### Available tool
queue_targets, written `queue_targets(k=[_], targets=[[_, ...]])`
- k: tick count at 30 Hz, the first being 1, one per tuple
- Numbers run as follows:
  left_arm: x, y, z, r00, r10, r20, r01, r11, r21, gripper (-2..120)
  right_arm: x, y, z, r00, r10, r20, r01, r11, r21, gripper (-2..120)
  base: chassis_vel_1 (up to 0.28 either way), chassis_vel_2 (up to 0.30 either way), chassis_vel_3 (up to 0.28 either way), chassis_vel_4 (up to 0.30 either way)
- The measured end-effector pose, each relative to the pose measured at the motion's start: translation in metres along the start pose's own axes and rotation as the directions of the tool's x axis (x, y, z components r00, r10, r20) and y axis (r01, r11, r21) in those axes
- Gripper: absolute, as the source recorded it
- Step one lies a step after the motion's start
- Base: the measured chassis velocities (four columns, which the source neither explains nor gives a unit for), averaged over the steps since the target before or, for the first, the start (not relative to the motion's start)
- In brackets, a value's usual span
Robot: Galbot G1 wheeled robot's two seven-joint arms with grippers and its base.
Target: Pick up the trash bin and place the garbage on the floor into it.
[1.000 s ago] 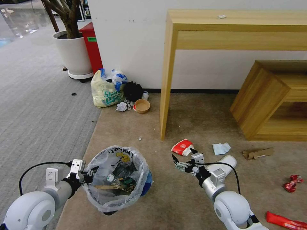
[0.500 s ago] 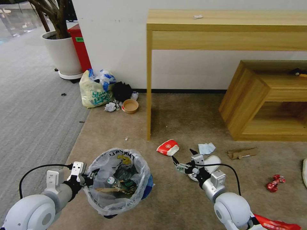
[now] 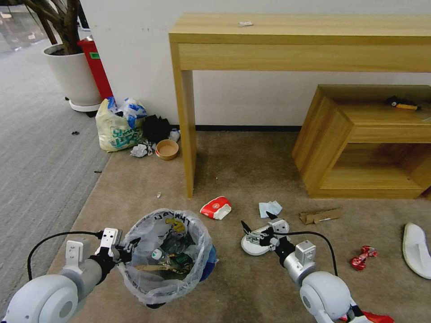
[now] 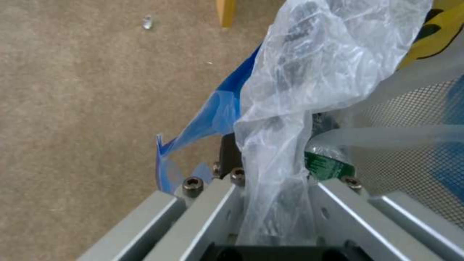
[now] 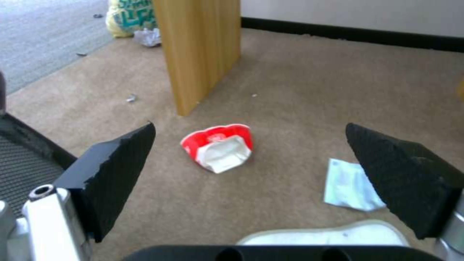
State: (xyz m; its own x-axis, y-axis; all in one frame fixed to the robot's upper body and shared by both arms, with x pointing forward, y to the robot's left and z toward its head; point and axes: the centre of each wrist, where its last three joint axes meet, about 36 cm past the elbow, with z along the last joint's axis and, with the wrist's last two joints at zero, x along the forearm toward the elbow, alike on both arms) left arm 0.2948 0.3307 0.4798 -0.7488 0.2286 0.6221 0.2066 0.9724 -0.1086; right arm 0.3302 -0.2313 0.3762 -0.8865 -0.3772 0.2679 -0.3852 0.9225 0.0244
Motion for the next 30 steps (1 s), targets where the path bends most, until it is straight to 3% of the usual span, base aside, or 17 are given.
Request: queue_targets(k=[13,30], targets=[[0.002,-0.001,0.003,1.000,-0.001,-0.002,0.001,1.000,-0.003,0,0.004,-0.019,0.015,0.998,0.037,-0.047,-0.035,0.999,0.041,100,-0.019,-0.023,0.019,0.016],[0.001,-0.002,0.003,1.000,-0.004,0.001,0.004,1.000,-0.006,0,-0.006,-0.015,0.025,0.998,0.021,-0.063,-0.019,1.000,0.022,100,0.000,0.000,0.000,0.000]])
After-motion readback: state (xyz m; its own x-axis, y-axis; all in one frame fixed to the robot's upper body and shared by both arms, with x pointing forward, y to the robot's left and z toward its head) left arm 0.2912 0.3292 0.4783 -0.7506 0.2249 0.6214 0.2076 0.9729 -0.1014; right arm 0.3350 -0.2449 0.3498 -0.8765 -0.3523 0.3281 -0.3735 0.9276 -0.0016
